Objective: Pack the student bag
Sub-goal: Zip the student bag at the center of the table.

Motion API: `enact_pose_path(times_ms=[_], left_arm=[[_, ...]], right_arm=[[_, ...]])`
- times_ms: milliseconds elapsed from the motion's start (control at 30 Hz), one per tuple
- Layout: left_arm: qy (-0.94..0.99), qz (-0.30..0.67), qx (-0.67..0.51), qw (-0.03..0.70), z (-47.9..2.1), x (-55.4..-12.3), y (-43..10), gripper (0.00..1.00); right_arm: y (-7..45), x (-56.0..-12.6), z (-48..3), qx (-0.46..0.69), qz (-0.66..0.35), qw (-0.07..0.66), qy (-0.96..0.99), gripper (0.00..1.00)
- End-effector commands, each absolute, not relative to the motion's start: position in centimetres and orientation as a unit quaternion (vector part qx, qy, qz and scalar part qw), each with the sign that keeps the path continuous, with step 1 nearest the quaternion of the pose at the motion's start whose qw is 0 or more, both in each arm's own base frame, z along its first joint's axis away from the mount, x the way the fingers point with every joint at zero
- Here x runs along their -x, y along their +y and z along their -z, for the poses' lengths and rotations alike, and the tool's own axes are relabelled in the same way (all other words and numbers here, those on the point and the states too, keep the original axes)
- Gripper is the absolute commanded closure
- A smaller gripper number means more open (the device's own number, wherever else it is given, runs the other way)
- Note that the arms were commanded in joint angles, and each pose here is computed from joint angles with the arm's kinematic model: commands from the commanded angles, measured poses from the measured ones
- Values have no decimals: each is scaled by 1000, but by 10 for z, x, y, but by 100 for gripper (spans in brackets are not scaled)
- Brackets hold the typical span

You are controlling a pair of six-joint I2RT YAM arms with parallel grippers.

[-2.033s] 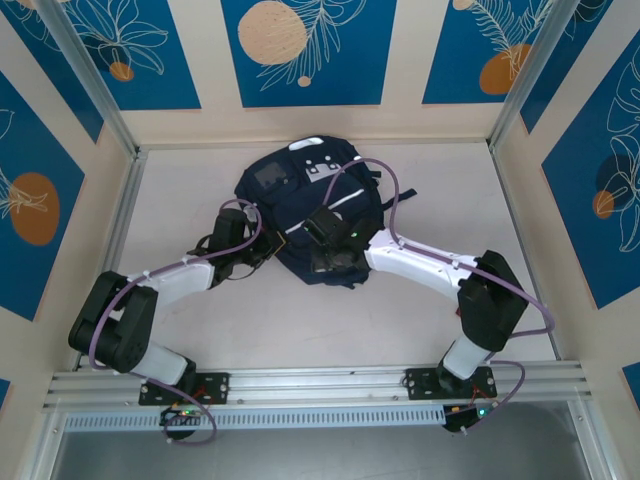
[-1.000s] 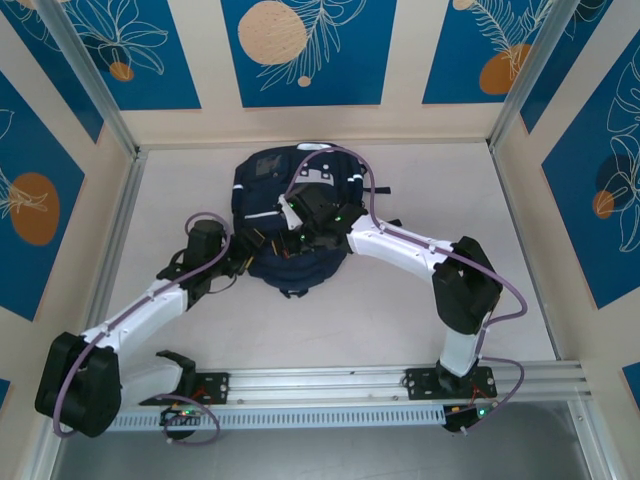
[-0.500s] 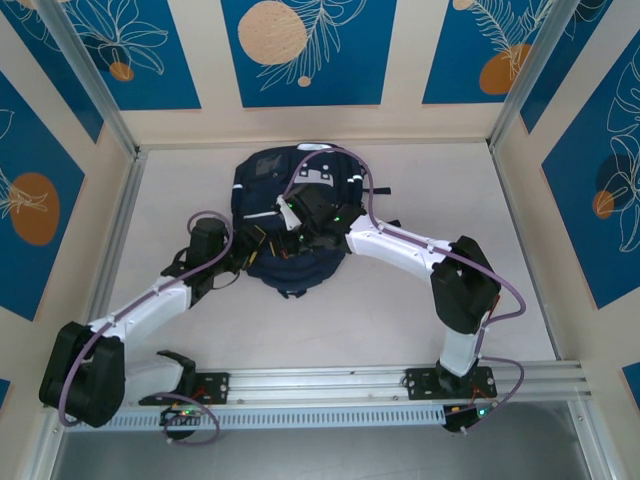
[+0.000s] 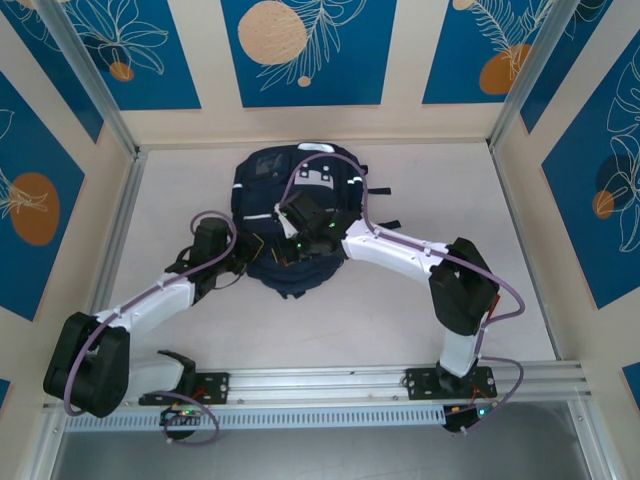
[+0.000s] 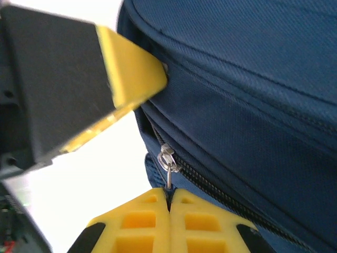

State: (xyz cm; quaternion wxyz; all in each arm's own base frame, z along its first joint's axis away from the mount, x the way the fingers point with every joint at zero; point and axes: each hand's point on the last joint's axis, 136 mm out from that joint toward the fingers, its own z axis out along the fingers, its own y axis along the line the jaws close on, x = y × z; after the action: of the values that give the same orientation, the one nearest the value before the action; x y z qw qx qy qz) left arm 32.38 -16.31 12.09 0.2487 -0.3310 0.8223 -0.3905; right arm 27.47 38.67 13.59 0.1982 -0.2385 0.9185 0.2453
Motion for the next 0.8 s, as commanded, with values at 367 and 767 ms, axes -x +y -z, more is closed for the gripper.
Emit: enact_pose_path(times_ms=[367,767], left_arm=[[850,293,323,295,-115,-325,-123,99],[860,244,335,296,-119,-304,-89,78]], right_arm=[[244,-296,-121,175,8,237,955,100],[349,-287,-165,208,-265,211,917,100]])
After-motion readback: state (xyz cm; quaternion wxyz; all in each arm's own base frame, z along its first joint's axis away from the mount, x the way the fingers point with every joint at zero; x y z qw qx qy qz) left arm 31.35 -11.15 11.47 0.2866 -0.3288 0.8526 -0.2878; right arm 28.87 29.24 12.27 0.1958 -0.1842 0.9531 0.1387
